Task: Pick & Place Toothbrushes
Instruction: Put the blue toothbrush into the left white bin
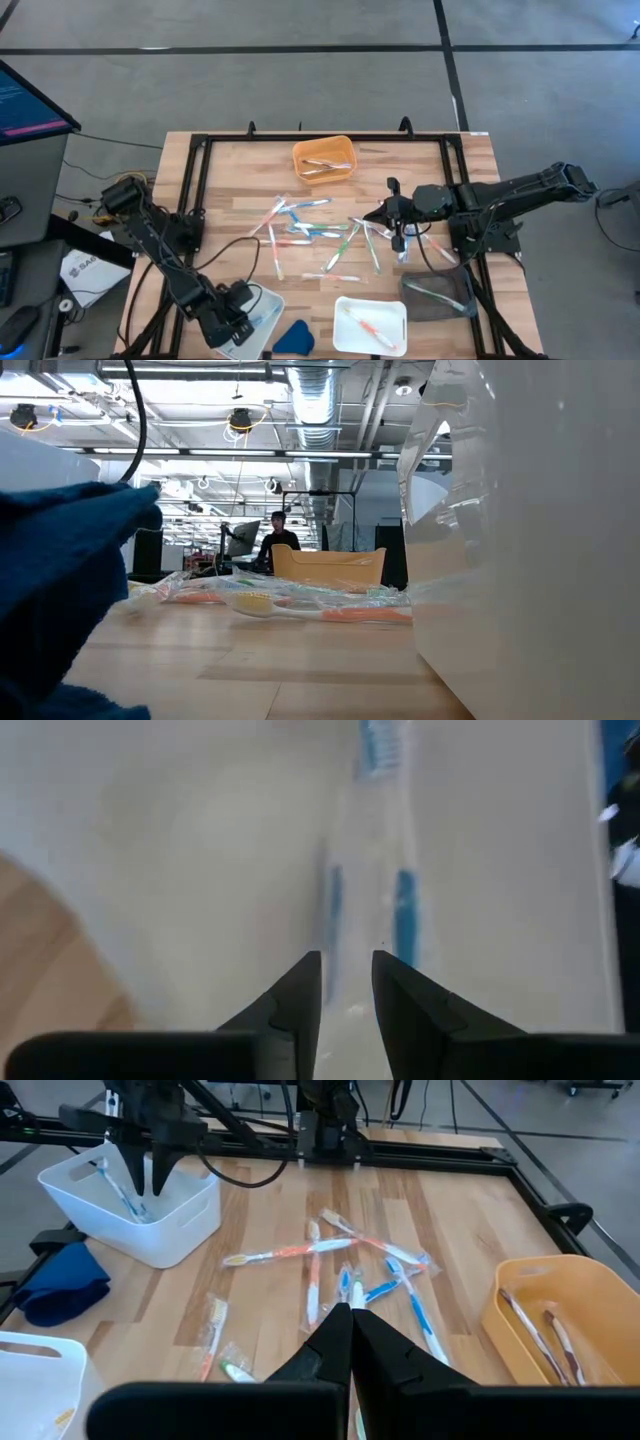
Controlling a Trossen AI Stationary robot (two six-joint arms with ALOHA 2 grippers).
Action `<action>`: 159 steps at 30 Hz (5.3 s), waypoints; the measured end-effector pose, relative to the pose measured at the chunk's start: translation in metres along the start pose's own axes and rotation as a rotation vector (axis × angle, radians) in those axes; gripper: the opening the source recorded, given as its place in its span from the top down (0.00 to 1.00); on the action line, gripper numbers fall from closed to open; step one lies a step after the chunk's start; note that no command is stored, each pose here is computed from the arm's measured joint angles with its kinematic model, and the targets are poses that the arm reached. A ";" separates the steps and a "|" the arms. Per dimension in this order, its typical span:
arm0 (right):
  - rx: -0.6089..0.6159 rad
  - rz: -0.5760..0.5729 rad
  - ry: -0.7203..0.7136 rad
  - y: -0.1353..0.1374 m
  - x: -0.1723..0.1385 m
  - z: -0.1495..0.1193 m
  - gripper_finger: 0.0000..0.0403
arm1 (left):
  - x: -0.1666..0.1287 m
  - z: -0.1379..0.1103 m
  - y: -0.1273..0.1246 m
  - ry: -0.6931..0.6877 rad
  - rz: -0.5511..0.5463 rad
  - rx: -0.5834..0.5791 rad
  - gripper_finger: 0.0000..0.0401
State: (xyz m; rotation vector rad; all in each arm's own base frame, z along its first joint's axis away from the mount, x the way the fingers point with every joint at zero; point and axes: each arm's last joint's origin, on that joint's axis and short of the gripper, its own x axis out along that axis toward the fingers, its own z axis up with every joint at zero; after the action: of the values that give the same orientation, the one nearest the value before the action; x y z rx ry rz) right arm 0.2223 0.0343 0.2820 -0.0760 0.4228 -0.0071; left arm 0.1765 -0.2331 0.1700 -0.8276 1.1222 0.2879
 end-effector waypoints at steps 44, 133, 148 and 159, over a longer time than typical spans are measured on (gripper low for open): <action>0.000 0.000 -0.002 0.000 0.000 0.000 1.00 | 0.013 -0.028 -0.019 0.249 -0.184 -0.016 1.00; 0.016 0.005 0.011 0.000 0.000 -0.001 1.00 | -0.001 -0.013 -0.005 0.251 0.354 0.053 1.00; 0.023 0.005 0.009 0.000 0.000 -0.001 1.00 | 0.003 -0.011 0.005 0.247 0.510 0.063 1.00; 0.024 0.005 0.009 0.000 0.000 -0.001 1.00 | -0.012 -0.005 0.001 0.164 0.594 0.116 1.00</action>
State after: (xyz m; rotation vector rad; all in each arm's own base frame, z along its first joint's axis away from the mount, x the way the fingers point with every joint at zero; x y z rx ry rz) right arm 0.2219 0.0346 0.2812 -0.0515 0.4318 -0.0077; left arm 0.1675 -0.2338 0.1796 -0.4025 1.5134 0.6487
